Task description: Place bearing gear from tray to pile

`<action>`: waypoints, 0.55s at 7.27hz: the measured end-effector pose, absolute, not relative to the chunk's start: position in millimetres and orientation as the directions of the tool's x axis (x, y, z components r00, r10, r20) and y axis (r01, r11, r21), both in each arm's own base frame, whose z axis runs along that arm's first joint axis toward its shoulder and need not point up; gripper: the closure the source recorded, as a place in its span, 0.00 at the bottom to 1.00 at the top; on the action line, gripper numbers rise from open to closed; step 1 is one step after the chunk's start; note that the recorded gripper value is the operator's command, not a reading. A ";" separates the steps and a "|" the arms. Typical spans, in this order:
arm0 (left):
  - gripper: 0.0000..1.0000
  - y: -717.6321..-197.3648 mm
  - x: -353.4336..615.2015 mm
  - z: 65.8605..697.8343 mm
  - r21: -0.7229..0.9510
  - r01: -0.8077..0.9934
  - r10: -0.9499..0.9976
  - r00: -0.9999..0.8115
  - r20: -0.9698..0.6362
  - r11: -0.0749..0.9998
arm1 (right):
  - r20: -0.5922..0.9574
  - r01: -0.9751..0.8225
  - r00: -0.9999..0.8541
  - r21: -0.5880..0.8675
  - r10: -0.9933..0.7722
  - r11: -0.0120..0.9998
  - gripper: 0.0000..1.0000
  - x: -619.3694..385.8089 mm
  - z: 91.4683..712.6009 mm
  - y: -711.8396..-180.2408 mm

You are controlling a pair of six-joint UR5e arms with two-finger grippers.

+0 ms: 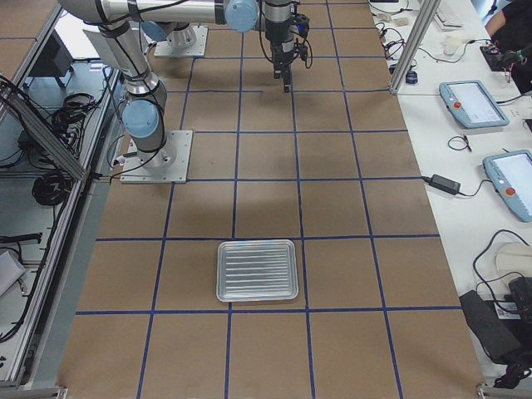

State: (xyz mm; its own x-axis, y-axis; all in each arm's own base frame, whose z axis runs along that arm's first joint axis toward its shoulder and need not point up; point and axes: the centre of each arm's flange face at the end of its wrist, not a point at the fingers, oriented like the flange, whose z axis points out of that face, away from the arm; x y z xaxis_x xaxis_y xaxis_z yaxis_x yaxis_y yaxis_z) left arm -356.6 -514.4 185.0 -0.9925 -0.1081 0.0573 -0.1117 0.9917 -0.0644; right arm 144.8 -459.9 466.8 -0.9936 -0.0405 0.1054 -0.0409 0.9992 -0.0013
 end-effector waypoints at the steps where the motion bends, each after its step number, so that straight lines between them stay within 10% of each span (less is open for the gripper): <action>1: 0.13 -517.3 -359.3 181.7 -0.075 -0.114 -0.112 -0.993 0.034 0.991 | 0.104 -0.002 -0.995 -0.001 -0.001 1.000 0.00 145.0 467.2 -457.5; 4: 0.20 -519.3 -361.3 171.9 -0.069 -0.119 -0.118 -0.993 0.019 0.990 | 0.107 0.041 -0.993 -0.005 0.041 0.999 0.00 144.5 466.8 -453.2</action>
State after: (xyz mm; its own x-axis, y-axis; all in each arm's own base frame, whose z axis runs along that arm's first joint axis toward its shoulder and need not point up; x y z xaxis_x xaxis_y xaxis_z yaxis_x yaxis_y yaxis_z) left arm -361.3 -519.3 171.9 -0.9928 -0.1181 0.0191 -0.1191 0.9905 -0.0693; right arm 144.5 -453.2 466.8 -0.9934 0.0414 0.1065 0.0411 0.9991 -0.0046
